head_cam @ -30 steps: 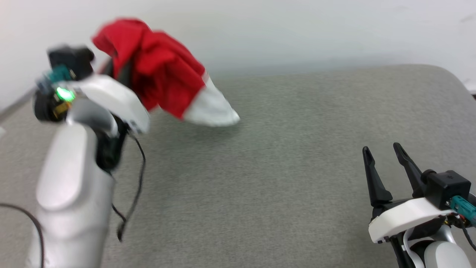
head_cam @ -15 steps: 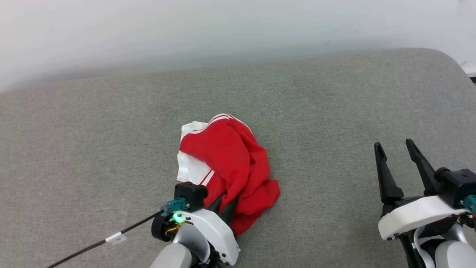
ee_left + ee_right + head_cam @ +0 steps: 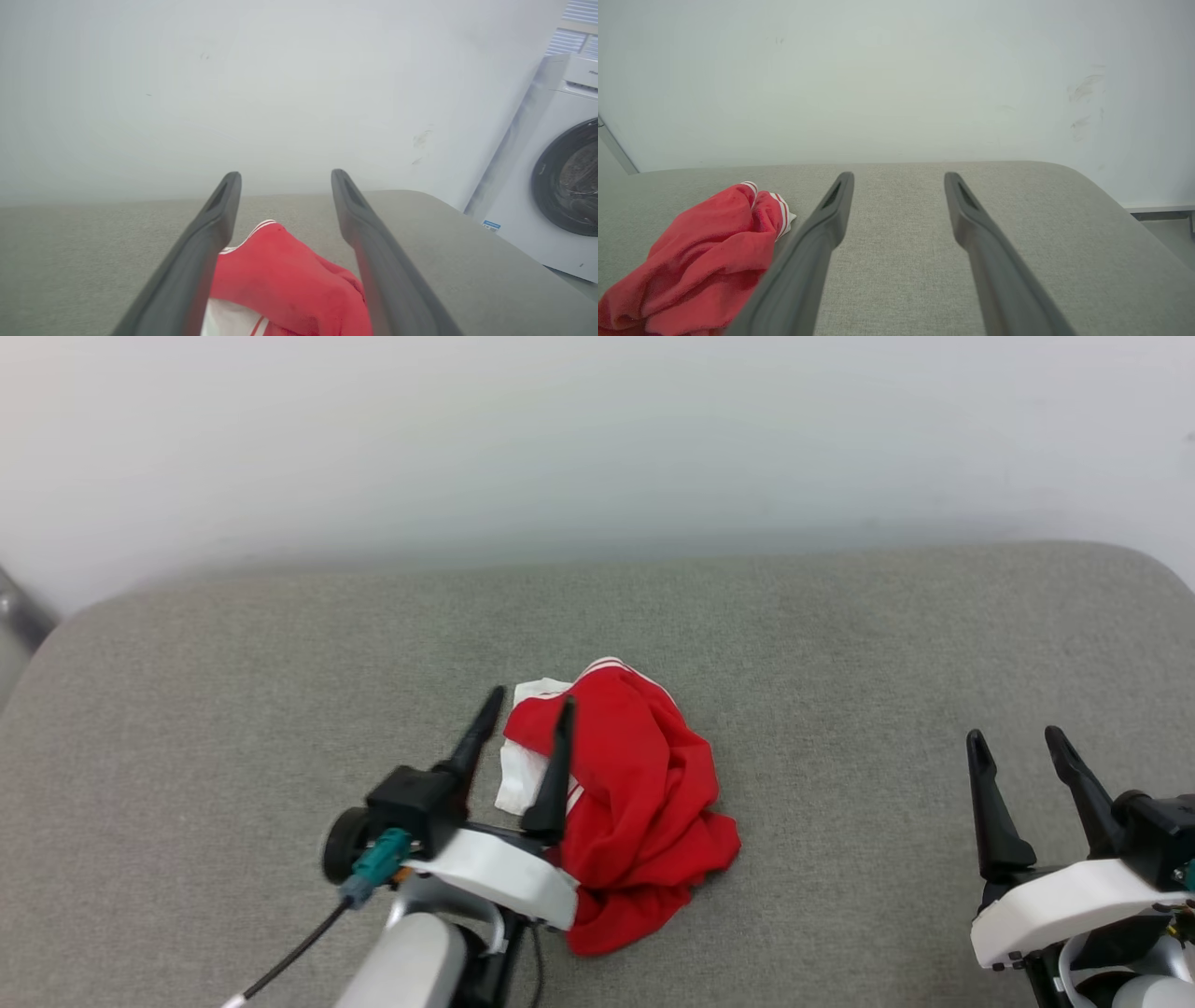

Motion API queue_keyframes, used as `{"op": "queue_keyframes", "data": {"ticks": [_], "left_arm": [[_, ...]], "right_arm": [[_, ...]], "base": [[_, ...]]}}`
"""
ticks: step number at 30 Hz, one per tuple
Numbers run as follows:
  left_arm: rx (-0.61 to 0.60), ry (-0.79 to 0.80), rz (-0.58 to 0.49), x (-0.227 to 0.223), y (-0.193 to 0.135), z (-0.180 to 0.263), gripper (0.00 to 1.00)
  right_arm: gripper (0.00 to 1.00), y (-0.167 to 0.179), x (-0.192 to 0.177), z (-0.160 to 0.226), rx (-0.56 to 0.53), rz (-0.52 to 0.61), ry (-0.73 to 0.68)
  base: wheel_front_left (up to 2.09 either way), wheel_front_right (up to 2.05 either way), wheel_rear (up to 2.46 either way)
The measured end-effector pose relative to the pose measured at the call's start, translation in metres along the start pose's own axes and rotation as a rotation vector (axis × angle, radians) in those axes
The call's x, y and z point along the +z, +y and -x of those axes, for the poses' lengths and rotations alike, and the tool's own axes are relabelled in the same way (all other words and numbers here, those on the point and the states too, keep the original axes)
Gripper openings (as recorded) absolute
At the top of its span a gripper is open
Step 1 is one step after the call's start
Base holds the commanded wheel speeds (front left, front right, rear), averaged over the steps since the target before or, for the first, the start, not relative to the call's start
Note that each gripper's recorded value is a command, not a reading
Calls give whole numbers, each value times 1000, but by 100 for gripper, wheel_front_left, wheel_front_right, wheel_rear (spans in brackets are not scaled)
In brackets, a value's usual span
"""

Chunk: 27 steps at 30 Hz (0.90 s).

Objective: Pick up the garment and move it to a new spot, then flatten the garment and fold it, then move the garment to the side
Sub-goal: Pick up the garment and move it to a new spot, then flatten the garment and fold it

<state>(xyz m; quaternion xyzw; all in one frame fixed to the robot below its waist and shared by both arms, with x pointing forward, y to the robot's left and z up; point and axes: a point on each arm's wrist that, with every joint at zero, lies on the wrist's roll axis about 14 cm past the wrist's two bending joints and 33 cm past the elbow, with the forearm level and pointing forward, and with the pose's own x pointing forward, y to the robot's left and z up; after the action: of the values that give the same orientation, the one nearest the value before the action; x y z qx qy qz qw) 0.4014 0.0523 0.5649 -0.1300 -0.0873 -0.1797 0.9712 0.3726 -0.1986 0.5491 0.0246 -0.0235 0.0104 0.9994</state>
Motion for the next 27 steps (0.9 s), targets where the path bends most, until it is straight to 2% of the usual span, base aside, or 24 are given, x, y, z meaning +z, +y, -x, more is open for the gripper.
{"op": "queue_keyframes", "data": {"ticks": [8, 12, 18, 27], "left_arm": [[248, -18, -133, 20, 82, 29, 100], [303, 34, -183, 15, 106, 50, 100], [272, 112, -189, -1, 100, 64, 100], [257, 103, -193, 2, 94, 61, 100]], "right_arm": [[100, 8, 6, 8, 24, -9, -14], [100, 10, 3, 15, 27, -13, -4], [100, 9, 1, 22, 25, -24, 6], [100, 11, -2, 24, 29, -29, 19]], "base": [[0, 0, 0], [0, 0, 0], [0, 0, 0], [0, 0, 0]]}}
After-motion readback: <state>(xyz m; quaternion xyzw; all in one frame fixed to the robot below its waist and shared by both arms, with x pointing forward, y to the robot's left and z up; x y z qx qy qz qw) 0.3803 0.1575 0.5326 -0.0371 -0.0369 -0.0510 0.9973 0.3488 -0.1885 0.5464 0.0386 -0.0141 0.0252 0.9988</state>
